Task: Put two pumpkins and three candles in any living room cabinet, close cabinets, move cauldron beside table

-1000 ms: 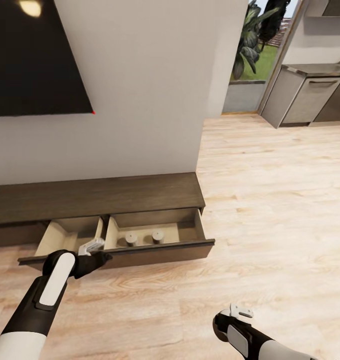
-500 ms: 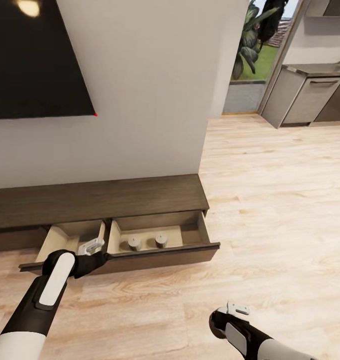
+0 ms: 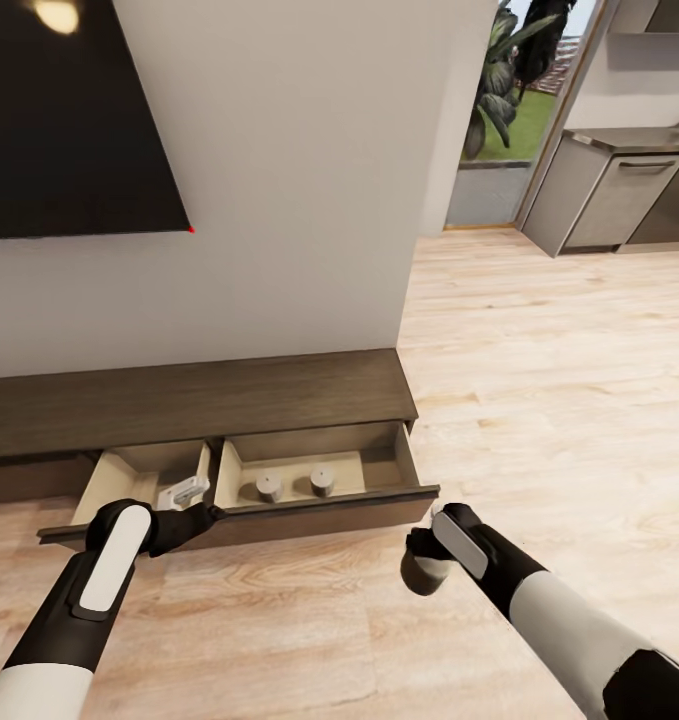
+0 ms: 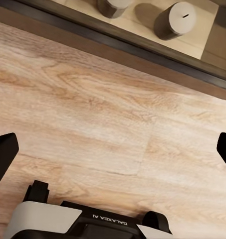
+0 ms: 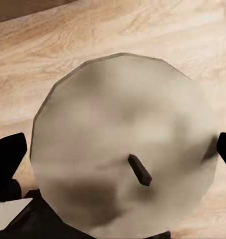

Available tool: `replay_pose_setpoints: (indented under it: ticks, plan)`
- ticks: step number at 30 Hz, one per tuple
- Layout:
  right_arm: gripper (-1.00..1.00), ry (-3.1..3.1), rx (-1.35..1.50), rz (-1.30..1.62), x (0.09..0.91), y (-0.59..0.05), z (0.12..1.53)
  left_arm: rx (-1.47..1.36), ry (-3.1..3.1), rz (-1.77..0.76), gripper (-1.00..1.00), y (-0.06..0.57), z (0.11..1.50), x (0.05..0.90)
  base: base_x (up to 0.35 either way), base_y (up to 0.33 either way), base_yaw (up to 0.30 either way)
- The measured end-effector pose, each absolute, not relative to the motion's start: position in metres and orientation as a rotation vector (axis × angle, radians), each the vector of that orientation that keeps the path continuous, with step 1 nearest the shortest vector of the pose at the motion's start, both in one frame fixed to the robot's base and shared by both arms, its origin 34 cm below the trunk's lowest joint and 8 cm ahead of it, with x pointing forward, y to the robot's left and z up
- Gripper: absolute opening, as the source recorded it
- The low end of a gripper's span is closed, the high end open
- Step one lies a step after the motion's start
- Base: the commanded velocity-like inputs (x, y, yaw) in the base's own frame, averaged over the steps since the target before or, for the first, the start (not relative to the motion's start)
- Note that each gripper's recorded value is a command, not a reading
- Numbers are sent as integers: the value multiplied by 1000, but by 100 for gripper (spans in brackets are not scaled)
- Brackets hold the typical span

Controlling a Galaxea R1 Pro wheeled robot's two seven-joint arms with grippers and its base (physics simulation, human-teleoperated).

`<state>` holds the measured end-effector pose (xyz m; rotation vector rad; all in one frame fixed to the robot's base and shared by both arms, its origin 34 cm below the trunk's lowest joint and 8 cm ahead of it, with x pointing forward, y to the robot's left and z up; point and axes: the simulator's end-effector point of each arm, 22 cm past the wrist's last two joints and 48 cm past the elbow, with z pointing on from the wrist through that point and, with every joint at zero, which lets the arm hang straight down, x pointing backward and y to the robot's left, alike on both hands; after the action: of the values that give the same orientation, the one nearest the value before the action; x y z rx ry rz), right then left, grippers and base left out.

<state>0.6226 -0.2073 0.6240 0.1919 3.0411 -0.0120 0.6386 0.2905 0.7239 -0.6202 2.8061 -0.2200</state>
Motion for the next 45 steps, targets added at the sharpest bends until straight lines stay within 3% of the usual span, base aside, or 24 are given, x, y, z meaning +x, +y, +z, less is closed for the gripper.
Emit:
replay_pose_setpoints:
  ticks: [7,28,45]
  plan:
    - [-100,2985,282,10,661,-213,644,-616,2807,-211,100,292,724,638,269,0,0]
    - [-100,2959,266,23,675,-203,652,-618,2806,-215,100,292,724,638,303,24,0]
    - [-100,2836,114,-24,700,-168,662,-620,2806,-220,100,292,724,639,33,8,0]
